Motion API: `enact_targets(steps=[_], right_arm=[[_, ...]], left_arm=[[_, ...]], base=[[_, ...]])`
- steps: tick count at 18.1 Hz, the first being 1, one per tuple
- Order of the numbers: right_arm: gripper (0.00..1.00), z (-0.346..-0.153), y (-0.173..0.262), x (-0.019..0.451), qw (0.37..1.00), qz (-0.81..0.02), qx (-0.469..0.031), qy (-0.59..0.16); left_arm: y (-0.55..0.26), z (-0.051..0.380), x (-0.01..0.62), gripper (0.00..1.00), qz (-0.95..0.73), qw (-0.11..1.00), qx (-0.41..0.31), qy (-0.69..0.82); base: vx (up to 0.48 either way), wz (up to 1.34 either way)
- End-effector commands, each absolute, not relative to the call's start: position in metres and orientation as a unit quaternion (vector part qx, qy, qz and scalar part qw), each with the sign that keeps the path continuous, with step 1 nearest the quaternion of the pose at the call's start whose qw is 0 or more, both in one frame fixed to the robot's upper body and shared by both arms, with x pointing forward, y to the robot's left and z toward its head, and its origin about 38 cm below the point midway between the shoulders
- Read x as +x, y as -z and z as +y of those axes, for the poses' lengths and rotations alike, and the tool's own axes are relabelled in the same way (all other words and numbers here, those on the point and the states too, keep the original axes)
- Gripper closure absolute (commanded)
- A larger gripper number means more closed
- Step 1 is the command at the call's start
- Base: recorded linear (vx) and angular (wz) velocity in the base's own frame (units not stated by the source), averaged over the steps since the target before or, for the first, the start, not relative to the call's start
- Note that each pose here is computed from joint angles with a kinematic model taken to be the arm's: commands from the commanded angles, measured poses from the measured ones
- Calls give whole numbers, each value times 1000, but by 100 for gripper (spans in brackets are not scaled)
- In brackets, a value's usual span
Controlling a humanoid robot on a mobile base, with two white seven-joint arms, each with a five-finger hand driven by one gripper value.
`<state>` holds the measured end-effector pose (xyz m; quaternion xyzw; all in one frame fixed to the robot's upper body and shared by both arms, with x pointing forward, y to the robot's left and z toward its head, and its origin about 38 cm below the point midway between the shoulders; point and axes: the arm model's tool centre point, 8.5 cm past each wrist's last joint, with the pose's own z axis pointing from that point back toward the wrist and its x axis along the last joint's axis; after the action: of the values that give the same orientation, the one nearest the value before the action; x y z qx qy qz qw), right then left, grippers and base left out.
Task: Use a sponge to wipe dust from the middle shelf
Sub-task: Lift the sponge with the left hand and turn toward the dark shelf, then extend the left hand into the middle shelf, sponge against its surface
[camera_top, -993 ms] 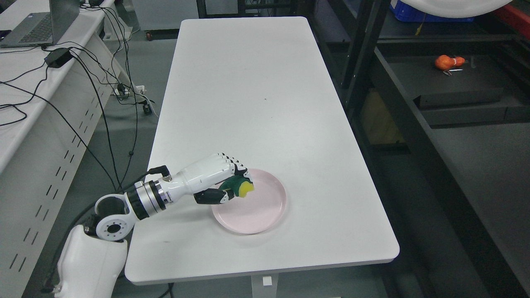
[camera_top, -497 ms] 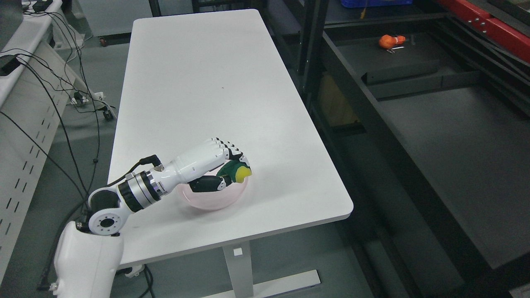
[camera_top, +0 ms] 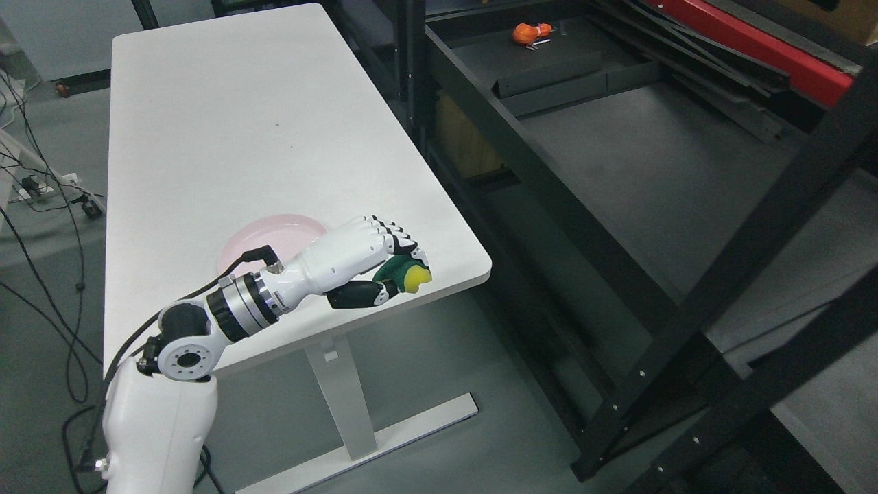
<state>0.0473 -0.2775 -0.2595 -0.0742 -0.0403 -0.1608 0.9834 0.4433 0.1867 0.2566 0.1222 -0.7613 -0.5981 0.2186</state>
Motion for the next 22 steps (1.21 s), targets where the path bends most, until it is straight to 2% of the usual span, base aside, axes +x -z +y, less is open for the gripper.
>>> enact_targets(steps=[1, 4, 12, 18, 22], right_arm=[[0, -287, 259, 46, 984, -14, -76, 161], [0, -287, 259, 46, 984, -14, -76, 160], [0, -287, 259, 46, 984, -14, -76, 161], [0, -287, 259, 46, 984, -14, -76, 161], [0, -287, 259, 46, 984, -14, -76, 161]], left_arm=[[-259, 160, 440, 100, -765, 197, 105, 604], [-266, 147, 439, 100, -765, 179, 100, 611], [-325, 53, 423, 100, -731, 31, 72, 678], [-409, 12, 409, 100, -706, -92, 105, 694], [-462, -10, 383, 100, -708, -172, 94, 679]], base=[[-286, -326], [-297, -346], [-295, -648], [-176, -945], [-59, -807]])
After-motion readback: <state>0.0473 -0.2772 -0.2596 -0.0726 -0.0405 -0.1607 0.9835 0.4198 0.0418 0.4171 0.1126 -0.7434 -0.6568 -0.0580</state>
